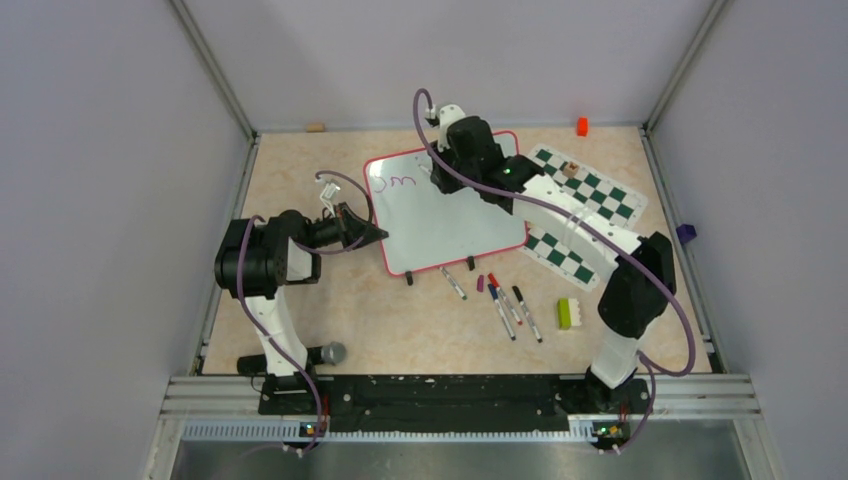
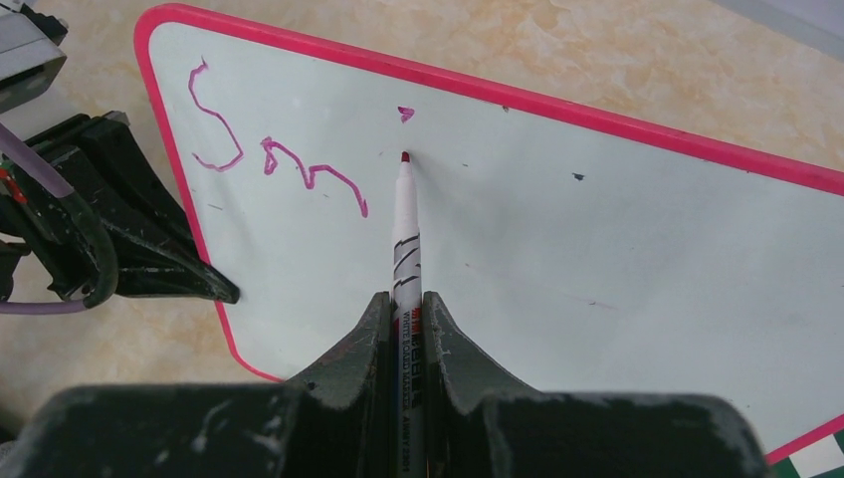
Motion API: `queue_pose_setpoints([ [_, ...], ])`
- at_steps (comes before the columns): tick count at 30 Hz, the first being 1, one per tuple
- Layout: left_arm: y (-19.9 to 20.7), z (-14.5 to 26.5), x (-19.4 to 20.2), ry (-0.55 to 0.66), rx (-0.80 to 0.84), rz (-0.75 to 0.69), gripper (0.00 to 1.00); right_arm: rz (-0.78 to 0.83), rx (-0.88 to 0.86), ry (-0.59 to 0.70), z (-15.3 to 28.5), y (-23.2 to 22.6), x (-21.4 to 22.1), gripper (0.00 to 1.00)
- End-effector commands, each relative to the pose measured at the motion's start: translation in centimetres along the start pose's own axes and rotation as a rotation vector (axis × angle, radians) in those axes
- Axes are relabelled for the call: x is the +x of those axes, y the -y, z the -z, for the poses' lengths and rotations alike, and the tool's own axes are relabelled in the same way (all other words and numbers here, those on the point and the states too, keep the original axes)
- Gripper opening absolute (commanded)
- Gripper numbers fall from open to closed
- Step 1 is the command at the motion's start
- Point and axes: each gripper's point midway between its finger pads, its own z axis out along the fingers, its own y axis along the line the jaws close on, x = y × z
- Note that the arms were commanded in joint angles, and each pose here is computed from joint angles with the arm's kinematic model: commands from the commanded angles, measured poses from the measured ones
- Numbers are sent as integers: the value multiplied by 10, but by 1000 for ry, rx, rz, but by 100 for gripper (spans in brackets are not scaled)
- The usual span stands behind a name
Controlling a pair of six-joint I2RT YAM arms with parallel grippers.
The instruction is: Write a sentence on the whiteboard
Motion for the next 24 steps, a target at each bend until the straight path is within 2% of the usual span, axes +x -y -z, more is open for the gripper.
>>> queue_pose_setpoints([
  [1,17,-5,-6,-32,79,-166,0,-12,0,66,0,-1,-27,0],
  [24,17,-5,-6,-34,80,-165,0,-13,2,15,0,1,-8,0],
])
